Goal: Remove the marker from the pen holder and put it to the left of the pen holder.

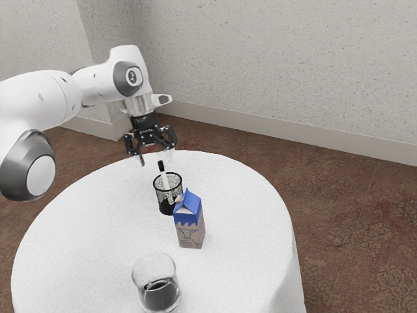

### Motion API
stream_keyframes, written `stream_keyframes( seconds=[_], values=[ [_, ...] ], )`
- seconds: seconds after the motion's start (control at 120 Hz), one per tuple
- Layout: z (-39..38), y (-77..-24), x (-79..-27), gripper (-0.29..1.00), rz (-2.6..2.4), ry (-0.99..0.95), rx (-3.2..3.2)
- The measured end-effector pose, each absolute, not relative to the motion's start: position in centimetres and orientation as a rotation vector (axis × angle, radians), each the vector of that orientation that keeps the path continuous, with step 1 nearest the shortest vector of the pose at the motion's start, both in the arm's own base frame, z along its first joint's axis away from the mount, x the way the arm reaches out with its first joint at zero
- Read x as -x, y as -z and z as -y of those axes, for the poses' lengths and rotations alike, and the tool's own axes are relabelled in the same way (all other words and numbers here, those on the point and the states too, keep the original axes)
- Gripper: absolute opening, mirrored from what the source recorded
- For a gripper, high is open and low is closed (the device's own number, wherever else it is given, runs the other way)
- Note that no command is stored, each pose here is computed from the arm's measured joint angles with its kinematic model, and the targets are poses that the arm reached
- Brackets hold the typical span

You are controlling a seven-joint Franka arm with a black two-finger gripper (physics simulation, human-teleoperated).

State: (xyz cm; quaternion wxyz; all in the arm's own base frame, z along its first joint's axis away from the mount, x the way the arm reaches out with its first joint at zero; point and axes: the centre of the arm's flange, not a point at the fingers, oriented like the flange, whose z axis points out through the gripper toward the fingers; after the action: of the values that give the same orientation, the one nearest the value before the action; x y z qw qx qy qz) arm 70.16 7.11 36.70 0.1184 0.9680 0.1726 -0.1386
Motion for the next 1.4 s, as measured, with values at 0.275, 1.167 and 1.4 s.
stream_keyframes(
  seconds=[0.275, 1.167, 1.4],
  values=[
    [-7.7, -37.3, -71.1, 0.70, -0.525, 0.233, -2.796],
    [-8.1, -34.5, -71.1, 0.06, -0.480, 0.239, -2.809],
    [-7.9, -35.2, -71.0, -0.04, -0.464, 0.230, -2.823]
  ],
)
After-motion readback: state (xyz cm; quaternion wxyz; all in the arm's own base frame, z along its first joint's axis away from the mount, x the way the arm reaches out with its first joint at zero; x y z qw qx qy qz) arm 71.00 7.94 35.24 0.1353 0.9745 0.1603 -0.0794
